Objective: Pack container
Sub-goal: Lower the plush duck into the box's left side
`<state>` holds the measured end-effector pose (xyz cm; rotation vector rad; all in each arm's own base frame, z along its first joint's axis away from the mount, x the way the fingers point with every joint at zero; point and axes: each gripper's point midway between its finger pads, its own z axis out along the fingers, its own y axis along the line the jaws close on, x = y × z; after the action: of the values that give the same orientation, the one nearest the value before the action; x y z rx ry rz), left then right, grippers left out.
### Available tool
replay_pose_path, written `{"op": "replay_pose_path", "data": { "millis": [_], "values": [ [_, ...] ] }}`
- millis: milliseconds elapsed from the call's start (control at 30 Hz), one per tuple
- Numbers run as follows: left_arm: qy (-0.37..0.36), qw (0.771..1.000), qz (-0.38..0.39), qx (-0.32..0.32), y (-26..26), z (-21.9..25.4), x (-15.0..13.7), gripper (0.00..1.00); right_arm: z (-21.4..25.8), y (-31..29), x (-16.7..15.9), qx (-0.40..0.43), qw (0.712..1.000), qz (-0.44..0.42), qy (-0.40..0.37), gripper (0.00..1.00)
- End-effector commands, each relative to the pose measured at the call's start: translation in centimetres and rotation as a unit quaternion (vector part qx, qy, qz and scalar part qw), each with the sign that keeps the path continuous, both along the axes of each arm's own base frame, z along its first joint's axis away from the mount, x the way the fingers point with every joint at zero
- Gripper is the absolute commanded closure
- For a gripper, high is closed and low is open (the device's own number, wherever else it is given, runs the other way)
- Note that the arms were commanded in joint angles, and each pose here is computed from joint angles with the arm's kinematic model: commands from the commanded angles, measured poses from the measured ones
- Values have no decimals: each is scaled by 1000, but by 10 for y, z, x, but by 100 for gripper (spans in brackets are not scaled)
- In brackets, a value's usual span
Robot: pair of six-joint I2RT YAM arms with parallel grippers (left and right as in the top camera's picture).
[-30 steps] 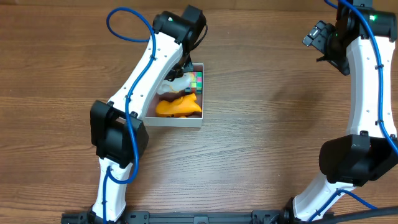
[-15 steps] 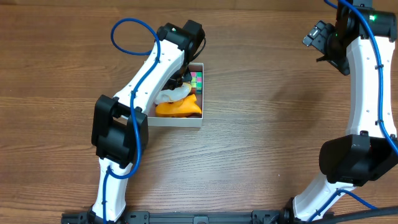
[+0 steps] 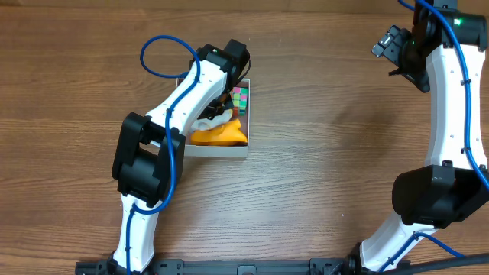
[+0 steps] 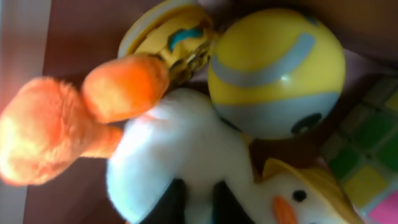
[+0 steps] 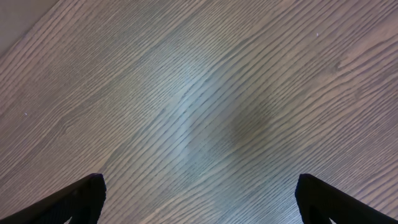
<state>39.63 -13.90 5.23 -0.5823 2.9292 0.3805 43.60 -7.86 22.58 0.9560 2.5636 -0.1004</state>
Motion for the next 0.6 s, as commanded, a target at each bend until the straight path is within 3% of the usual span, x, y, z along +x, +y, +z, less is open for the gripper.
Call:
{"op": "replay_pose_path", "data": {
  "millis": [0,133,200,333,567],
  "values": [
    [31,999,9,-2,1,-12,-16,62,8,1,0,-2,1000,-1,-11,0],
    [33,999,10,-14,-3,-13,-17,49,8,1,0,-2,1000,-1,-11,0],
    [33,999,10,-20,-5,-13,-16,36,8,1,0,-2,1000,-1,-11,0],
    [33,999,10,-24,-7,-14,-16,19,8,1,0,-2,1000,-1,-11,0],
    [23,999,6,-26,-9,-10,-10,18,7,1,0,-2,1000,-1,-11,0]
  ]
}}
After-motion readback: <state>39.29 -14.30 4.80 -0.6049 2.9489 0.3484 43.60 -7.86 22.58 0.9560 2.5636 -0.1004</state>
